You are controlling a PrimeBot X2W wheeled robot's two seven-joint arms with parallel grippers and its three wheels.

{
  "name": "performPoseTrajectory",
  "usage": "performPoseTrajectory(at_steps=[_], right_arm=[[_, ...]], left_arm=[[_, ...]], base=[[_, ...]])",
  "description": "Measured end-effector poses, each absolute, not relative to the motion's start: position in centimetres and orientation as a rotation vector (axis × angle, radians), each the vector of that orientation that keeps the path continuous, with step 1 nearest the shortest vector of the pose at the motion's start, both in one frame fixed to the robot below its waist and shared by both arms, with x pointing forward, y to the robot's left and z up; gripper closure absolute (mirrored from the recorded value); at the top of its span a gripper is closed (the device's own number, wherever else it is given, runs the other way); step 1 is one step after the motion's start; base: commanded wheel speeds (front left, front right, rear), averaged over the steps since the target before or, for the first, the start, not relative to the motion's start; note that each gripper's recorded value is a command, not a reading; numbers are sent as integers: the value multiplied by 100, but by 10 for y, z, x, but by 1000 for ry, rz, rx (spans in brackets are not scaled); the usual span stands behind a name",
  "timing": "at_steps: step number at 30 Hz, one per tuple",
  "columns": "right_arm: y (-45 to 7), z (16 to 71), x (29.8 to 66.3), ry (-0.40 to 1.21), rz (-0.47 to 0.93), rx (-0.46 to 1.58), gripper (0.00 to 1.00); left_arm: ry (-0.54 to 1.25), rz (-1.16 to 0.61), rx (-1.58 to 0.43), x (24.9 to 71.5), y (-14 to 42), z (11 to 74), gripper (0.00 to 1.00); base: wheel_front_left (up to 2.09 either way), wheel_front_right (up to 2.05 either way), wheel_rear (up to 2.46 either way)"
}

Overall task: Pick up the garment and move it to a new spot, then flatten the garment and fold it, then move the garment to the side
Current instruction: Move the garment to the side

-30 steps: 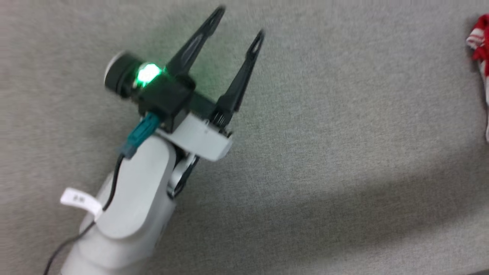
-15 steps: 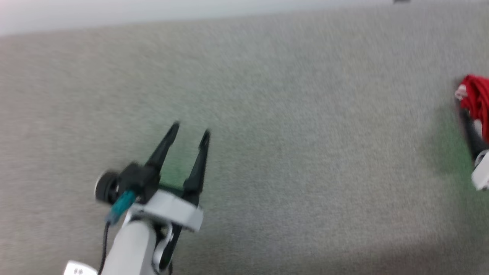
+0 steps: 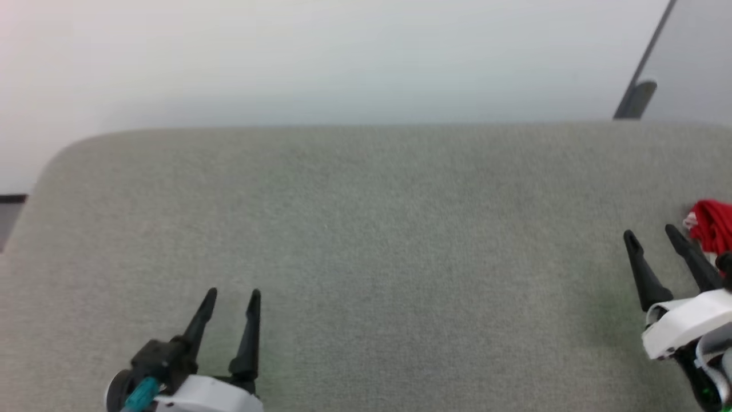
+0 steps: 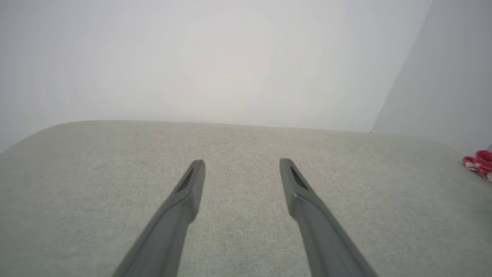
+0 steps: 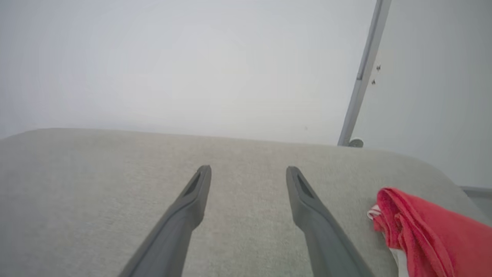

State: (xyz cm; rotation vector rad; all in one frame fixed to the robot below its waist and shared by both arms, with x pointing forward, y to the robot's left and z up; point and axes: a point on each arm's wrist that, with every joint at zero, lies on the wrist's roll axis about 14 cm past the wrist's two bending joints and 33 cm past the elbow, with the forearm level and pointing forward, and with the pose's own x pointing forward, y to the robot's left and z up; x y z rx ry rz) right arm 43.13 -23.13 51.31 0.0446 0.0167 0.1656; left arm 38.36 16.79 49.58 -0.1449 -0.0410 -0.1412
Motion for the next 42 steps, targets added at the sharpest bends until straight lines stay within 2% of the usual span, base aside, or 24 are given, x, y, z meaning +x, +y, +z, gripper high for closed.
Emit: performPoseTrajectory(at_steps=[8,21,42], right_arm=[[-214,536,408,-90,175,71,0],[-221,536,376,-132,120,113,0],[-212,540,366,-155,125,144,0]], left_arm=[[-104,-58,-141,351,195,513,0],[-138,-5,-137,317,210,521,0],[-157,13,-150,306,215,525,0]], base=[[0,0,0],[0,0,0],[0,0,0]])
